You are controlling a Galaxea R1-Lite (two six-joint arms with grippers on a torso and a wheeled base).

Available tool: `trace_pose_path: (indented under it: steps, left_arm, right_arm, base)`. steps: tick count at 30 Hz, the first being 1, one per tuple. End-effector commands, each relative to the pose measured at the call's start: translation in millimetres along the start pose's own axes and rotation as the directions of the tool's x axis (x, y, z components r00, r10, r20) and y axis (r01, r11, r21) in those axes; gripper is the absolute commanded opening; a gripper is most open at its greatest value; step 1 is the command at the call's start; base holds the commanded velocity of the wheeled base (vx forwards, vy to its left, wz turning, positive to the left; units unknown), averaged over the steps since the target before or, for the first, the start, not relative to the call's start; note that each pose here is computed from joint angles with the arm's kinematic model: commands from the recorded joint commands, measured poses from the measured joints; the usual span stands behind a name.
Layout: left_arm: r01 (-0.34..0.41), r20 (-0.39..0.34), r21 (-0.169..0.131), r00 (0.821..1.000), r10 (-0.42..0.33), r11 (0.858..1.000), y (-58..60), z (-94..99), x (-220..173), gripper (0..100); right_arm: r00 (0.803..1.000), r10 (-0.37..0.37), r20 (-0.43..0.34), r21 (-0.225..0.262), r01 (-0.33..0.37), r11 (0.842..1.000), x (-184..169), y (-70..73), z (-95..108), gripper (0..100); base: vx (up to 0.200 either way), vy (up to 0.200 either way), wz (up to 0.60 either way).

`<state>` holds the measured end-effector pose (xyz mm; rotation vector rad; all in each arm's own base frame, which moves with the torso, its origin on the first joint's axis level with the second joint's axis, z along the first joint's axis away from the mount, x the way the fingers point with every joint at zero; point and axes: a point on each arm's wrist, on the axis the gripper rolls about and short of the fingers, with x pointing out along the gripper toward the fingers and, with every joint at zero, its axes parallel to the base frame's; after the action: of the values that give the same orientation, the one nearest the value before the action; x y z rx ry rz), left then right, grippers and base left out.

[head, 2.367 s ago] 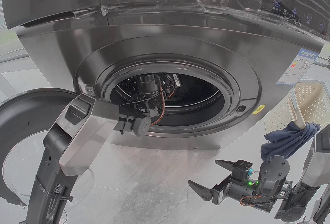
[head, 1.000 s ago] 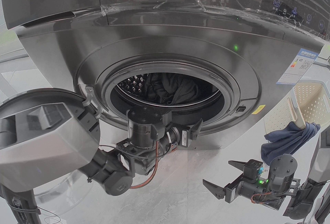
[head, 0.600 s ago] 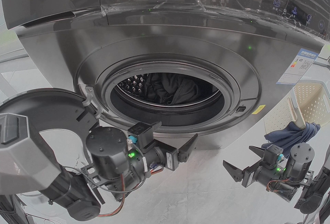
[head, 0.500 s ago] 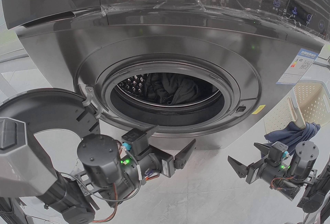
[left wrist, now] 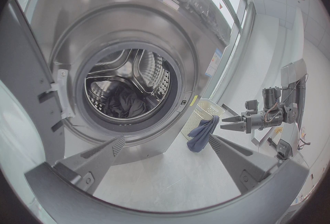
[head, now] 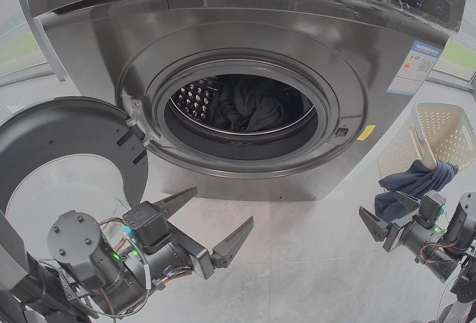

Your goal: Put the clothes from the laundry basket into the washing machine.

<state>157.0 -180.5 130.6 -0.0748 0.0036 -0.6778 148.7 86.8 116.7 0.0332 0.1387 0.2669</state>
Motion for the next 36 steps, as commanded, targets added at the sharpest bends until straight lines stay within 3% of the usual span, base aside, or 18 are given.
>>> trace_pose_path:
  steps: [1, 2, 6, 11, 16, 21, 27, 30, 33, 36]
  left_arm:
    - [-0.033, 0.055, -0.004, 0.998, 0.033, 0.999, 13.4, 16.5, -39.7, 100]
    - [-0.064, 0.066, 0.0, 0.996, 0.064, 0.998, 21.4, 18.6, -52.5, 100]
    - [-0.131, 0.079, 0.015, 0.989, 0.129, 0.991, 35.7, 21.0, -70.5, 100]
    - [-0.167, 0.084, 0.024, 0.983, 0.165, 0.986, 43.1, 22.8, -87.2, 100]
    - [-0.243, 0.092, 0.028, 0.967, 0.239, 0.97, 53.7, 29.2, -107.5, 100]
    - [-0.256, 0.069, 0.019, 0.965, 0.254, 0.966, 54.0, 29.7, -134.7, 100]
    - [-0.266, 0.053, 0.021, 0.963, 0.264, 0.964, 51.5, 25.2, -165.8, 100]
    - [-0.329, 0.04, 0.006, 0.944, 0.328, 0.944, 53.5, 18.2, -185.5, 100]
    - [-0.342, 0.05, -0.014, 0.938, 0.342, 0.94, 52.3, 13.7, -198.3, 100]
    - [-0.381, 0.074, -0.026, 0.921, 0.382, 0.924, 50.3, 6.2, -215.9, 100]
  right_arm:
    - [0.998, -0.036, 0.045, 0.016, 0.036, 0.999, -36.6, -12.9, 12.1, 100]
    - [0.998, -0.057, 0.033, 0.013, 0.057, 0.998, -51.6, -16.9, 11.5, 100]
    - [0.996, -0.082, 0.033, 0.015, 0.081, 0.997, -71.3, -24.6, 10.4, 100]
    - [0.991, -0.128, 0.029, 0.017, 0.127, 0.992, -89.3, -33.9, 6.2, 100]
    - [0.986, -0.164, 0.032, 0.018, 0.163, 0.986, -114.1, -42.5, -3.0, 100]
    - [0.978, -0.206, 0.033, 0.027, 0.205, 0.978, -137.3, -48.8, -17.3, 100]
    - [0.968, -0.232, 0.095, 0.049, 0.228, 0.972, -156.7, -51.2, -28.0, 100]
    - [0.962, -0.252, 0.11, 0.036, 0.249, 0.968, -166.1, -51.5, -37.6, 100]
    - [0.955, -0.269, 0.126, 0.041, 0.266, 0.963, -170.4, -51.5, -41.6, 100]
    - [0.943, -0.292, 0.159, 0.043, 0.289, 0.956, -175.5, -51.2, -45.3, 100]
  base:
    - [-0.2, 0.0, 0.0]
    - [-0.2, 0.0, 0.0]
    - [-0.1, 0.0, 0.0]
    - [0.0, 0.0, 0.0]
    - [-0.12, 0.0, 0.0]
    - [0.0, 0.0, 0.0]
    - [-0.067, 0.0, 0.0]
    - [-0.067, 0.0, 0.0]
    - [0.0, 0.0, 0.0]
    - [-0.133, 0.0, 0.0]
